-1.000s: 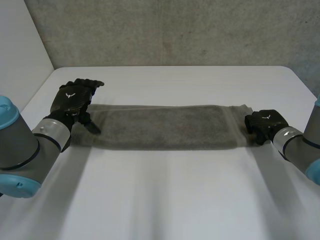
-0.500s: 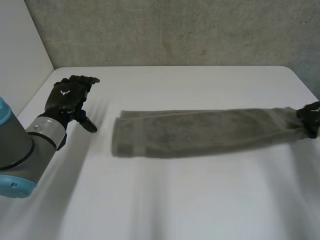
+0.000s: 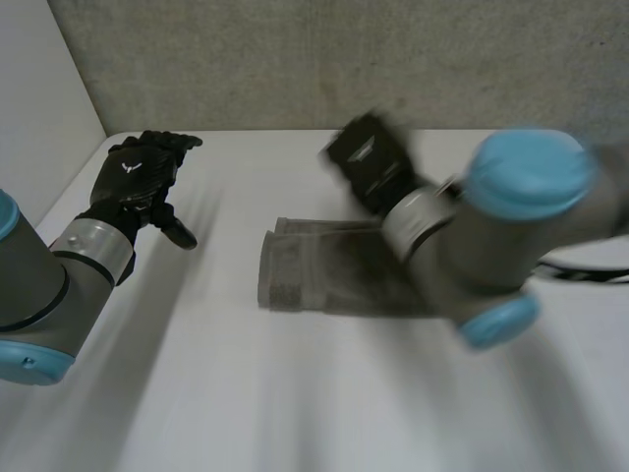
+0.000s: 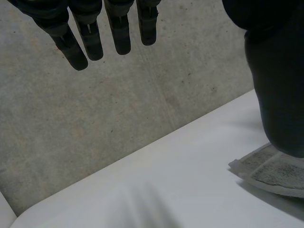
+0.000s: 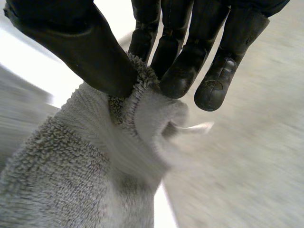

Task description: Fold the towel.

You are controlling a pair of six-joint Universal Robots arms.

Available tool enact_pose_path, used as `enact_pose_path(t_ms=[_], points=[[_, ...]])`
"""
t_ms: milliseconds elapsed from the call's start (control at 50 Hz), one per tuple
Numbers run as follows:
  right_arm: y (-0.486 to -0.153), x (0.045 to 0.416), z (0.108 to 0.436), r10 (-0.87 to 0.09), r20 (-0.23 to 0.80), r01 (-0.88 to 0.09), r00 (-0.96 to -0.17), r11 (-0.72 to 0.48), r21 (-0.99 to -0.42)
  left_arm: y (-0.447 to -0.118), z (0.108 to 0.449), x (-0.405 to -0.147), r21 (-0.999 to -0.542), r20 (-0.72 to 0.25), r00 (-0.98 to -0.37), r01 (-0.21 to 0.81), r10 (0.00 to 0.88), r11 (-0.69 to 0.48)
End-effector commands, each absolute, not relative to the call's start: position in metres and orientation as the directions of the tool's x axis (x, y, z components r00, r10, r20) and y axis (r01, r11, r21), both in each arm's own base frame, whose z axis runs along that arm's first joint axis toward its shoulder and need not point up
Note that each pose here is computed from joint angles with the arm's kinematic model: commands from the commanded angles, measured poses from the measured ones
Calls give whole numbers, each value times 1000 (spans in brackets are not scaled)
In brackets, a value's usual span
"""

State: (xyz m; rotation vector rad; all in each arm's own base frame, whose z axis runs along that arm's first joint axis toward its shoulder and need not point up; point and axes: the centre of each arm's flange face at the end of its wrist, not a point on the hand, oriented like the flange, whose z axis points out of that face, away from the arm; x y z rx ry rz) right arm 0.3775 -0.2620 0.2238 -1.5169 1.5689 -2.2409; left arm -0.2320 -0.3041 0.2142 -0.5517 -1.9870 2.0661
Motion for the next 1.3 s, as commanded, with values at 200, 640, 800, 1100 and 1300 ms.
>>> enact_pose_path(t_ms=[200, 640, 800, 1100, 1300], points=[[-209, 396, 171, -584, 728, -521, -359, -522, -675, -304, 221, -245, -991, -128, -889, 95, 440, -96], [-260, 253, 169, -560, 364, -464, -745, 42, -885, -275, 160, -342, -977, -200, -795, 208, 573, -52], [-273, 249, 133, -588, 331, -489, -738, 127, -863, -266, 124, -352, -920, -354, -750, 385, 558, -65], [-291, 255, 135, -550, 409, -519, -728, 52, -853, -255, 145, -358, -927, -352, -749, 360, 561, -102], [-267, 308, 201, -476, 673, -587, -566, -340, -735, -275, 206, -329, -944, -330, -856, 297, 398, -145]])
